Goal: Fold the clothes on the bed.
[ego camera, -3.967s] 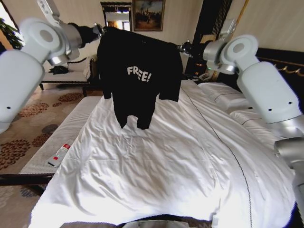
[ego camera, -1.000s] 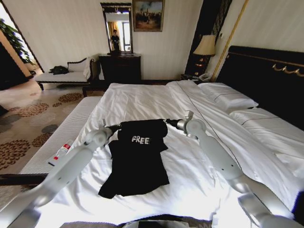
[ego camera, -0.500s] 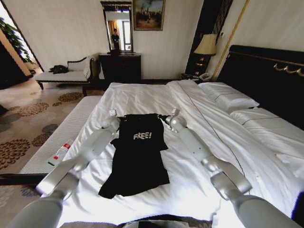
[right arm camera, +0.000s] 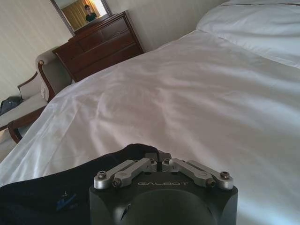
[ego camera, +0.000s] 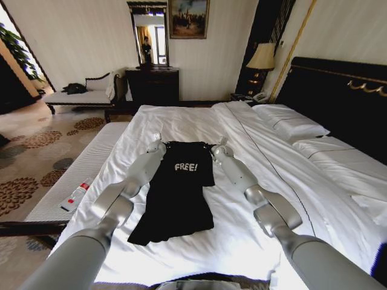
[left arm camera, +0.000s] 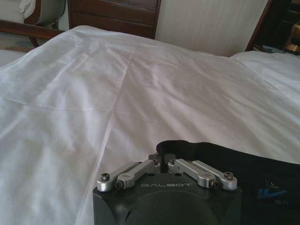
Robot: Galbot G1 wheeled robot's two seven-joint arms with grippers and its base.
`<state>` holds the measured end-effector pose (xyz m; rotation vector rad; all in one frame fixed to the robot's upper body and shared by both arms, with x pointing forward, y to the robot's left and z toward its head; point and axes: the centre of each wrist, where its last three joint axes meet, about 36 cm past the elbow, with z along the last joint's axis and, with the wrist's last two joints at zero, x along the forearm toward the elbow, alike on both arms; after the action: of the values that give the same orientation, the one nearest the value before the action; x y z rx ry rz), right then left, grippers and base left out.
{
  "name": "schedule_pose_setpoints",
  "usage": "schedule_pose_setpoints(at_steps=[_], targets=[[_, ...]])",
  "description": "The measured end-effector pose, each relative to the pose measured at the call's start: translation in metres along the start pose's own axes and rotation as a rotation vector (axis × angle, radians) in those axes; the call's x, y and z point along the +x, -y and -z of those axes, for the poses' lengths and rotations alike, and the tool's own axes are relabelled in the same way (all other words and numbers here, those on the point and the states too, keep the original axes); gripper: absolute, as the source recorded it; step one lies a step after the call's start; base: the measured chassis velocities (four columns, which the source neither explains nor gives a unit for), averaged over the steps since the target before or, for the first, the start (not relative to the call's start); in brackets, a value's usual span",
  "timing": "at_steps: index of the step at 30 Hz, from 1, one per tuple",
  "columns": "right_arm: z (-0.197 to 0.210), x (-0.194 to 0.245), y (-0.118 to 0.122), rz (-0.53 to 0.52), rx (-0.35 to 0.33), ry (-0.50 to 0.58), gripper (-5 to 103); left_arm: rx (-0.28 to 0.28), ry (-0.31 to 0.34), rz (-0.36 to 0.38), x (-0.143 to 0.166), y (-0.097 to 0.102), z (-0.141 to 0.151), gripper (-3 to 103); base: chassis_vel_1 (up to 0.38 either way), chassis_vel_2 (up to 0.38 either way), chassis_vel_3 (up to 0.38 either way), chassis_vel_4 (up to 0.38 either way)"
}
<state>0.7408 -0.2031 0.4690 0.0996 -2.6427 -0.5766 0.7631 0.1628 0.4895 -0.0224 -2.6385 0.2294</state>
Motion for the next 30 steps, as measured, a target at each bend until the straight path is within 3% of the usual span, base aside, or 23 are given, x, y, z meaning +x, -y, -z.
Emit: schedule_pose_setpoints(at_steps=[9, 16, 22, 26, 28, 30], targets=[[-0.013, -0.009, 0.001, -0.025, 0.001, -0.018, 0, 0.003, -0.011, 0.017, -0.005, -0.002, -0.006, 2, 0.000, 0.000, 0.000, 0.000], [-0.024, -0.013, -0.002, -0.020, 0.018, -0.032, 0, -0.031, -0.062, 0.078, -0.009, -0.008, -0.022, 2, 0.000, 0.000, 0.000, 0.000], [-0.032, -0.012, 0.003, 0.026, 0.024, -0.062, 3, -0.036, -0.088, 0.085, -0.011, -0.006, -0.032, 5, 0.000, 0.000, 0.000, 0.000], [-0.035, -0.010, 0.000, 0.037, 0.015, -0.072, 25, -0.038, -0.116, 0.073, -0.010, -0.001, -0.036, 26, 0.000, 0.000, 0.000, 0.000], [-0.034, -0.009, 0.000, 0.038, 0.013, -0.074, 30, -0.040, -0.116, 0.072, -0.009, -0.001, -0.034, 26, 0.000, 0.000, 0.000, 0.000], [-0.031, -0.005, 0.001, 0.043, 0.020, -0.074, 41, -0.037, -0.113, 0.079, -0.007, -0.004, -0.029, 43, 0.000, 0.000, 0.000, 0.000]])
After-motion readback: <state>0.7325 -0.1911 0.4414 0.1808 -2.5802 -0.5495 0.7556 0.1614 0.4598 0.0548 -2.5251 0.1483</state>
